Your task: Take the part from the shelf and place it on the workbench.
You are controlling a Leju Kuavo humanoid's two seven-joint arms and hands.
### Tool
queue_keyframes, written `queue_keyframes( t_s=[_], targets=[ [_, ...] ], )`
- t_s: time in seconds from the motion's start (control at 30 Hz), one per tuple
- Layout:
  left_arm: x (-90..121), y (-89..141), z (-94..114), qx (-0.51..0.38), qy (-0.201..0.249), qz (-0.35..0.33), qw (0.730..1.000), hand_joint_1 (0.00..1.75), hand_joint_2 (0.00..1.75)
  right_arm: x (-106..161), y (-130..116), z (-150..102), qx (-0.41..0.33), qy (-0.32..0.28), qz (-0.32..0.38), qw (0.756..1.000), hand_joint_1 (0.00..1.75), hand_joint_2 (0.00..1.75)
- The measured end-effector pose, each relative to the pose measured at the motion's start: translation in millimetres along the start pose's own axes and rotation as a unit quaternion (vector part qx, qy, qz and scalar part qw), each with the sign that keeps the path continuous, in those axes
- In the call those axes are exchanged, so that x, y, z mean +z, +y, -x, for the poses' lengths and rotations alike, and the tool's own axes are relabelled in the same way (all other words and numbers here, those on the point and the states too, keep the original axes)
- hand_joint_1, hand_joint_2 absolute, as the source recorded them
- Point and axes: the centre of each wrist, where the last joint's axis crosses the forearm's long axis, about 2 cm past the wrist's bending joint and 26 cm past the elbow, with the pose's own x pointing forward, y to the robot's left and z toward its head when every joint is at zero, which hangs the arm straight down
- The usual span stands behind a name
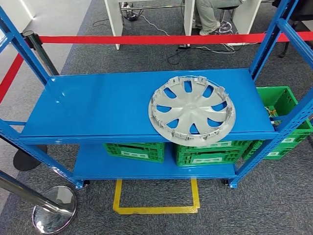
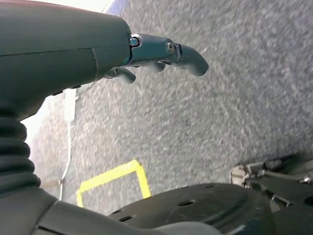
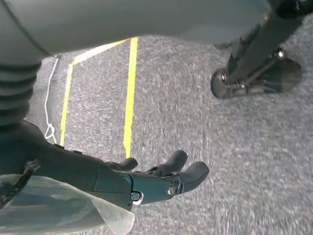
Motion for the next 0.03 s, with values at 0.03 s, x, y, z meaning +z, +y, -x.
queue_keyframes(
  t_s=[0.03],
  targets=[
    [0.0, 0.2, 0.7, 0.003, 0.002, 0.002, 1.0, 0.0, 0.0, 0.1, 0.5, 0.5, 0.0, 0.001, -0.002, 1.0, 0.0, 0.0]
  ],
)
